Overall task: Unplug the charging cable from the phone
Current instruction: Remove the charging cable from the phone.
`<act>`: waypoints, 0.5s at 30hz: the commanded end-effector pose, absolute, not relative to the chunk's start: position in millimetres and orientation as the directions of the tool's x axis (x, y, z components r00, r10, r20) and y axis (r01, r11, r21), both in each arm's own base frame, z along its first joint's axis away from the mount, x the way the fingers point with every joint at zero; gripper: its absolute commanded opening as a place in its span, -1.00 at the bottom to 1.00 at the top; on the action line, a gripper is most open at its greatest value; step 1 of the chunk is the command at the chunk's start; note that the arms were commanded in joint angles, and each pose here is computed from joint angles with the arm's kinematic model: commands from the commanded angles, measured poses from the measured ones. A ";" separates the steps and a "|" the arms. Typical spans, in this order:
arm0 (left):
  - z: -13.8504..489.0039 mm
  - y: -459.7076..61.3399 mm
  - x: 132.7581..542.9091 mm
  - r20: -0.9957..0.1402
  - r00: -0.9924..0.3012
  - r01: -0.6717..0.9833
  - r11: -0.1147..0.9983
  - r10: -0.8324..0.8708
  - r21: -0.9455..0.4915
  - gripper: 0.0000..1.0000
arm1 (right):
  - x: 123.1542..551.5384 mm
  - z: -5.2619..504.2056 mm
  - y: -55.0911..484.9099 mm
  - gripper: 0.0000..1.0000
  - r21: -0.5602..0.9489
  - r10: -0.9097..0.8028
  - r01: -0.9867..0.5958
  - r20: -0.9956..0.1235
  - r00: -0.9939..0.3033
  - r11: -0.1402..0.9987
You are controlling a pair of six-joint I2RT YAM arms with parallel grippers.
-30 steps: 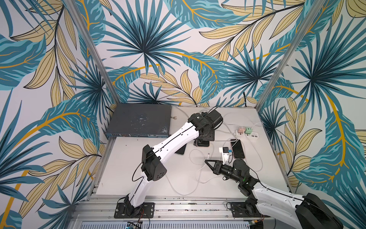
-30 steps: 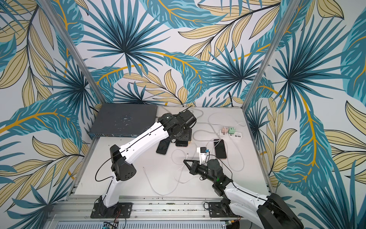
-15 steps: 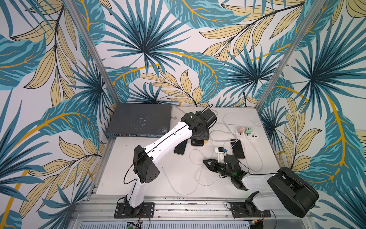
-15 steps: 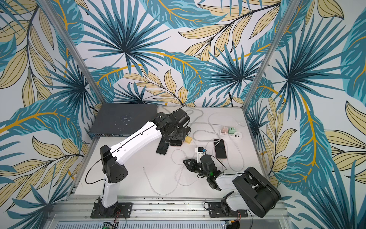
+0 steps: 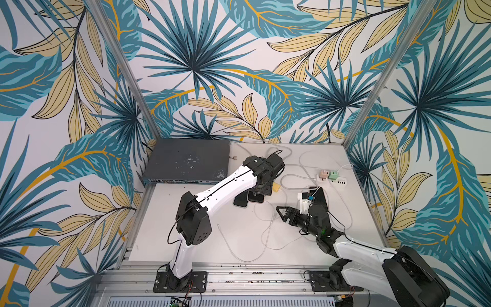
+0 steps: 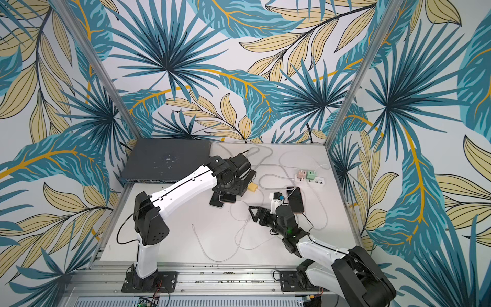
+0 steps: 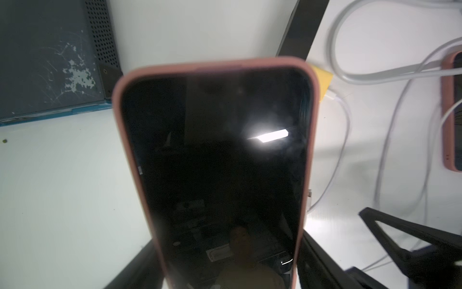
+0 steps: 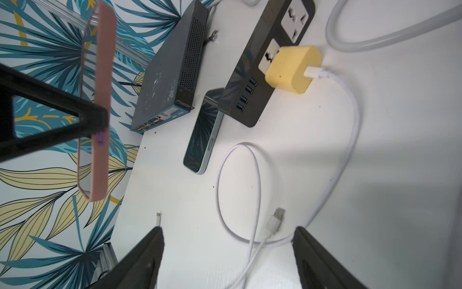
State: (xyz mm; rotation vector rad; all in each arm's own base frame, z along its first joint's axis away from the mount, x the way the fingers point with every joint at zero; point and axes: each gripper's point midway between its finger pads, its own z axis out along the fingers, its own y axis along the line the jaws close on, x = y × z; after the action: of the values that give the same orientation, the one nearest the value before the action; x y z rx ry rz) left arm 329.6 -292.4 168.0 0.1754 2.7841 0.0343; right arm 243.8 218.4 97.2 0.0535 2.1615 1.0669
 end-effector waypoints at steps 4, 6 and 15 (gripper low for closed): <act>166.0 -277.4 337.9 -0.371 -0.919 0.107 0.990 0.135 0.095 -0.03 | 249.4 93.8 221.7 0.58 0.627 0.223 -0.282 -0.603 -0.766 0.726; 166.2 -273.1 335.9 -0.376 -0.917 0.104 0.989 0.135 0.101 -0.03 | 261.7 95.8 224.6 0.58 0.597 0.209 -0.277 -0.615 -0.760 0.753; 166.1 -237.9 318.7 -0.383 -0.920 0.055 0.994 0.089 0.099 -0.03 | 302.7 118.4 276.5 0.23 0.650 0.184 -0.333 -0.594 -0.783 0.683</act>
State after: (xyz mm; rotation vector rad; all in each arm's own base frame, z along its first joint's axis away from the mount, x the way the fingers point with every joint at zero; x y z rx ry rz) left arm 314.6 -250.2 139.5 0.1635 2.8213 0.1760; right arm 296.9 261.9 114.9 -0.0659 2.2466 0.9852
